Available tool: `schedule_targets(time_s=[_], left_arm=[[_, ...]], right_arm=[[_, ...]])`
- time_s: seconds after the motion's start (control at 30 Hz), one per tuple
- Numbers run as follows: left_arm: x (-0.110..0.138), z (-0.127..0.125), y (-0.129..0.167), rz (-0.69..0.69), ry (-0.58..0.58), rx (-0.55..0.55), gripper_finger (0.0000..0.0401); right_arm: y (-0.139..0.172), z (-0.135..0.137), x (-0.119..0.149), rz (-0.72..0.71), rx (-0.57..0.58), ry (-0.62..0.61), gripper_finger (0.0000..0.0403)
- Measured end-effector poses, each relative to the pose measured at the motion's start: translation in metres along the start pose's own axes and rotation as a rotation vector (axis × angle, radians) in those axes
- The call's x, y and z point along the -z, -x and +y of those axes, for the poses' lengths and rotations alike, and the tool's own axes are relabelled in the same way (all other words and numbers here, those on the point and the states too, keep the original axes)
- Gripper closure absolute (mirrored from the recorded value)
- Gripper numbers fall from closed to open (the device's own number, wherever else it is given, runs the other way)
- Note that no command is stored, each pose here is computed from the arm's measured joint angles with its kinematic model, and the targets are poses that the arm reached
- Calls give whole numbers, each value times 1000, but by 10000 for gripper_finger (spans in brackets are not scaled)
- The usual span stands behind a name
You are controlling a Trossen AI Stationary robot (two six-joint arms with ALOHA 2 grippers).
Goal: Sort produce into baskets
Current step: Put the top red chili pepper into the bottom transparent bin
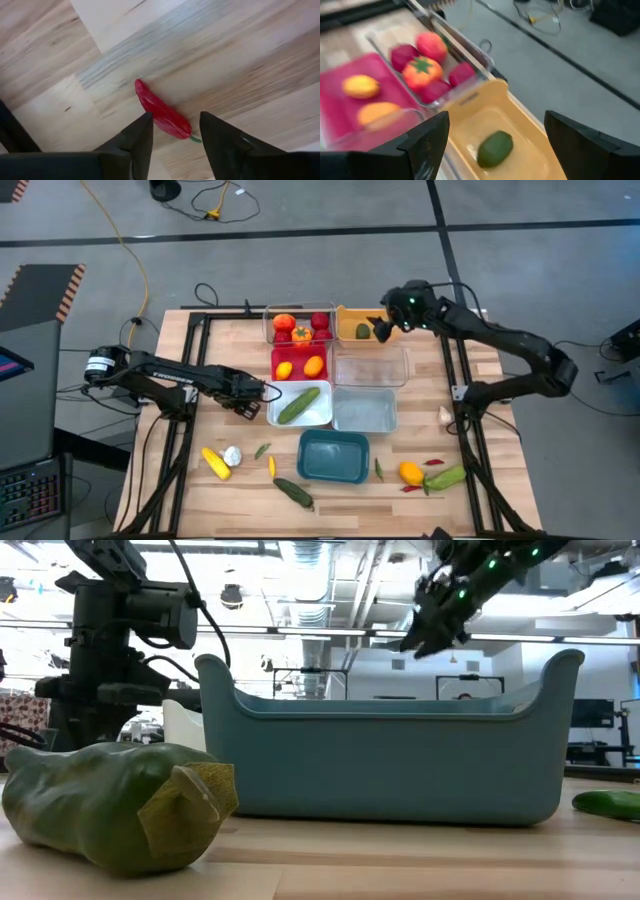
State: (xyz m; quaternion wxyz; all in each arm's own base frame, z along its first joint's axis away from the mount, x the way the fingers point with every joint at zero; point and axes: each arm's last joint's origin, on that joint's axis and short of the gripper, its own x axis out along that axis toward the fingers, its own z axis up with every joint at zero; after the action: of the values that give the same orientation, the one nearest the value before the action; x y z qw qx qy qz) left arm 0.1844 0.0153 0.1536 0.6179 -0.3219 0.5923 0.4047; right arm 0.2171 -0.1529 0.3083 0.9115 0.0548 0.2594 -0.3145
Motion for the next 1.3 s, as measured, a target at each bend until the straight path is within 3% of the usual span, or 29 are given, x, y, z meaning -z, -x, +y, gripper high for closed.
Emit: schedule_targets(time_s=[0.4, 0.8, 1.3], left_arm=[[0, 1, 0, -15, 12, -15, 266], [2, 4, 0, 7, 9, -48, 261], [1, 2, -5, -18, 56, -14, 236]], right_arm=[[50, 38, -9, -128, -157, 75, 51], [52, 61, -7, -120, -240, 122, 52], [58, 80, -4, -126, -316, 161, 52]])
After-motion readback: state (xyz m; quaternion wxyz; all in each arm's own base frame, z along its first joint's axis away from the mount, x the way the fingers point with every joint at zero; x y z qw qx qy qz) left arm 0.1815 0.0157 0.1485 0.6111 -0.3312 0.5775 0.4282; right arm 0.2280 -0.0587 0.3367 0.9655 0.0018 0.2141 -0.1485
